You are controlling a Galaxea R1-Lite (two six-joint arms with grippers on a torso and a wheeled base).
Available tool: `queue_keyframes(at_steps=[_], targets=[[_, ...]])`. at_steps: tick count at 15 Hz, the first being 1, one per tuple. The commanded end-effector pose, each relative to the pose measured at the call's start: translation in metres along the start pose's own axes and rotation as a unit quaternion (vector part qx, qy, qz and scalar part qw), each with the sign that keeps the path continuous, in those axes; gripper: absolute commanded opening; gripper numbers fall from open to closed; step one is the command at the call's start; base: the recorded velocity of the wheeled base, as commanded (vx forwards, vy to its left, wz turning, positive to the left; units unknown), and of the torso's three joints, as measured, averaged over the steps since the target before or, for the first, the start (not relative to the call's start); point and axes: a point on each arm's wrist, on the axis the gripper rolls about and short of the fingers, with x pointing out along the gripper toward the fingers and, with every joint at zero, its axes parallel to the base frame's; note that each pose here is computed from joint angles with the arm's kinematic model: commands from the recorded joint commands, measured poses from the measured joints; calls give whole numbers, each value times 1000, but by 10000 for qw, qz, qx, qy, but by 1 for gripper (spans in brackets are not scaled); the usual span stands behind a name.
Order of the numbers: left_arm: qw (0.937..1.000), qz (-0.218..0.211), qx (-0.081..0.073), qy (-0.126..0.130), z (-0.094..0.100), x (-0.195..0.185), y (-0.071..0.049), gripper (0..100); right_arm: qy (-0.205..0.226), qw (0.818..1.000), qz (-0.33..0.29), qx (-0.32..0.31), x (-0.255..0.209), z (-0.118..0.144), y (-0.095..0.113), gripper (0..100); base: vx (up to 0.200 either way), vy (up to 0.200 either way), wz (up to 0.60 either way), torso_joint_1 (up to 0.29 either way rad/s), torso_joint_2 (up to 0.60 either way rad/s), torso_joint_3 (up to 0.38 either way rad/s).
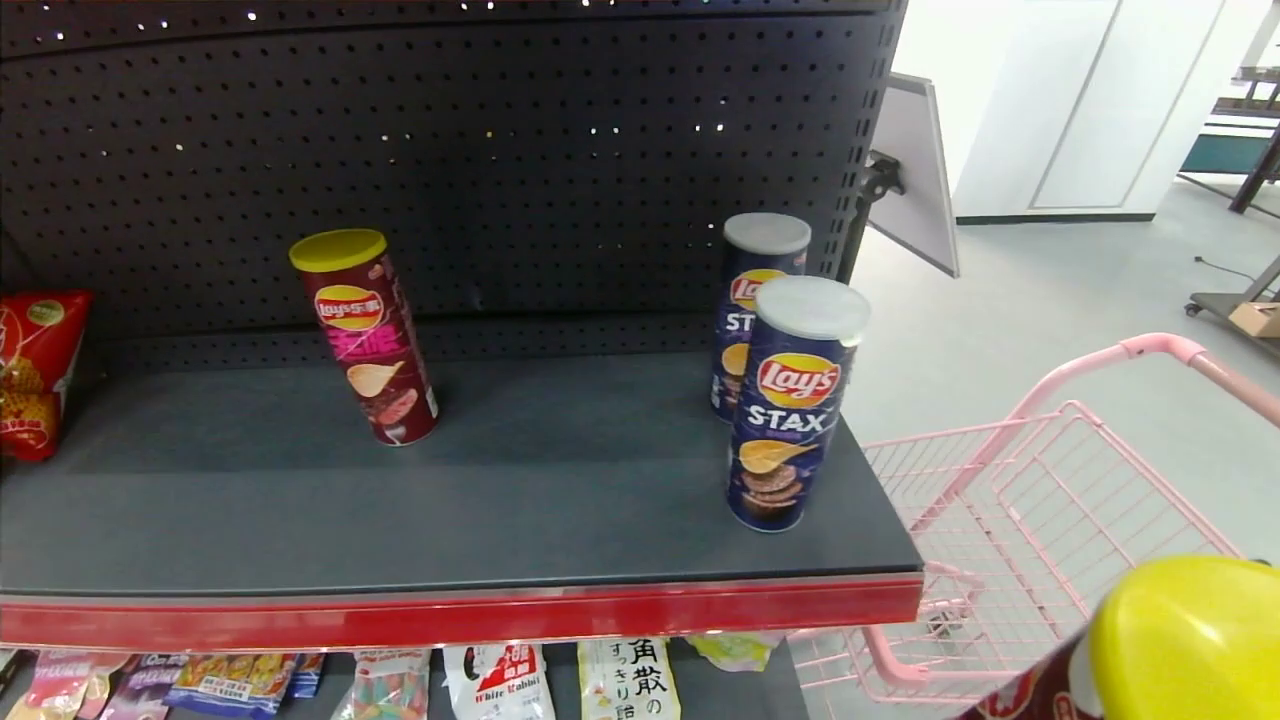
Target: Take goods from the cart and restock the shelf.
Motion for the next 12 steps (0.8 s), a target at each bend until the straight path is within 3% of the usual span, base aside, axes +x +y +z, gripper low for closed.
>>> queue_keyframes(at_steps=[1,12], targets=[[10000,-3,-2,5,0,0,0,100,-8,10000,3,-8,0,1,0,0,0,200,0,2,7,2],[10000,5,-2,5,0,0,0,100,20,10000,45,13,1,-2,1,0,0,200,0,1,4,3]])
